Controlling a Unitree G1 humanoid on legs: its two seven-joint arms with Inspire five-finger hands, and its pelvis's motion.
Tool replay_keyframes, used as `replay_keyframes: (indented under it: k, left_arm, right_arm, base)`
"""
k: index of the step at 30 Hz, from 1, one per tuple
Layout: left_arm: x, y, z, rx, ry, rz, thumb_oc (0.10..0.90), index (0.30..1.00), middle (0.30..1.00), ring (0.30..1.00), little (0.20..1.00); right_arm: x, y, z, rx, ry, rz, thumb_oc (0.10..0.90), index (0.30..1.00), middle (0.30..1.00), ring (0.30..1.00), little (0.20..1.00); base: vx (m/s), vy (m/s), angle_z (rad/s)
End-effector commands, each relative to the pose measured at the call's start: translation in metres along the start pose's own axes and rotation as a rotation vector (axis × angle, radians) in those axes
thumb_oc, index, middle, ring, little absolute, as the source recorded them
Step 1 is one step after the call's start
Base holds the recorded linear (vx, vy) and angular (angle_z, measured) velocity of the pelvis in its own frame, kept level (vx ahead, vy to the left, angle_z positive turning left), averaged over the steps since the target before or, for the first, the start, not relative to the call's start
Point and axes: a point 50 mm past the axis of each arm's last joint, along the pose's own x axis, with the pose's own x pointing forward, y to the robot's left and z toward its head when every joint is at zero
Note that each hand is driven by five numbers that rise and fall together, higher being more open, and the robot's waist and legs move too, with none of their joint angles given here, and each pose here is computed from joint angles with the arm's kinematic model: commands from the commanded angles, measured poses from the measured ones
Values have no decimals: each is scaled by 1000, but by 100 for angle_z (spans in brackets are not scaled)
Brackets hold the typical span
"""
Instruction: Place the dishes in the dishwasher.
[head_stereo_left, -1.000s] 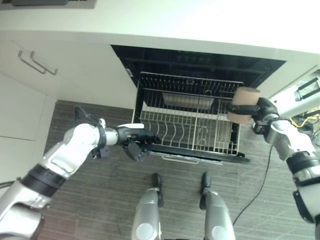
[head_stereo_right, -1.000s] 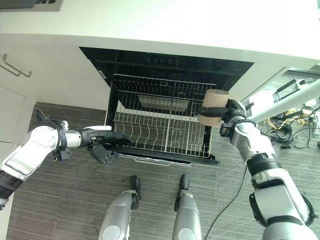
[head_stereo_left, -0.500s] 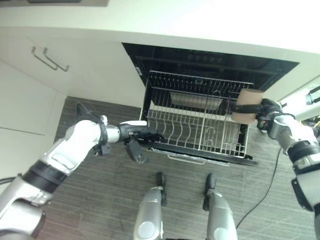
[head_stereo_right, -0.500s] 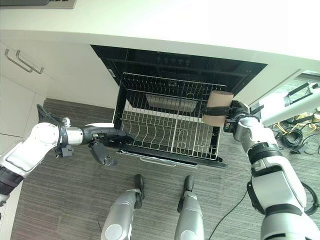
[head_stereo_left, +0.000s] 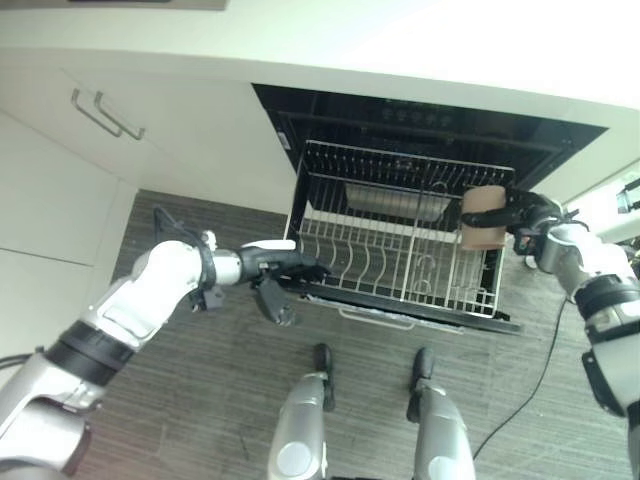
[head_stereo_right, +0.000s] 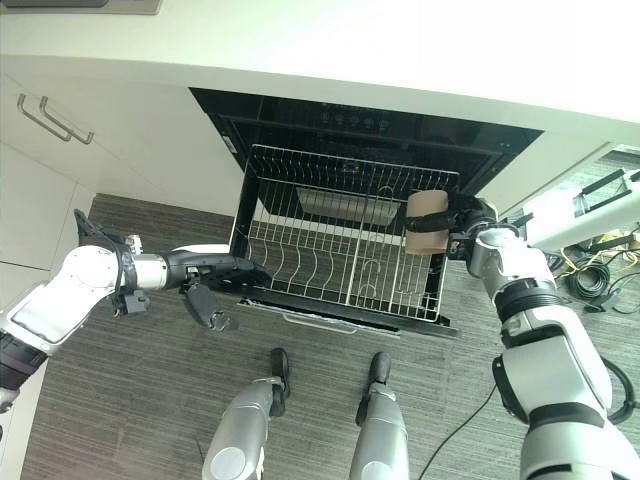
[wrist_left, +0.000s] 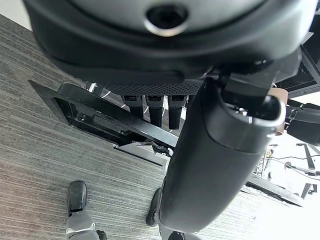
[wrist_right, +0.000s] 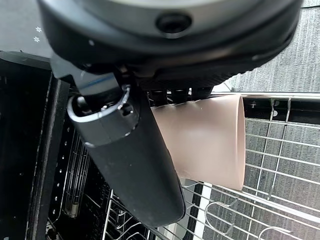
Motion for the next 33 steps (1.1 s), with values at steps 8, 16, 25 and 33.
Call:
replay_keyframes:
  k: [8,16,25,33]
  left_arm:
    - [-3,-22,2,-14,-66,-47,800,900,900,900,900]
    - [-11,-21,-2,-33,-70,31,800,900,900,900,900]
    - [-28,-9,1,-93,-182,297,800,900,900,900,900]
    - [-52,-5,-5,-139,-261,588,800,900,900,900,900]
  right_arm:
    - [-20,-35,59,-73,-180,-127,800,900,900,900,900]
    - [-32,-38,47,-31,-238,-92,800,900,900,900,900]
    - [-51,-33,14,80,-286,-75,800,900,900,900,900]
    - [-73,-19,-19,151,-324,-57,800,900,900,900,900]
  base:
    - [0,0,0]
    - [0,0,0]
    - [0,0,0]
    - [18,-3,-4]
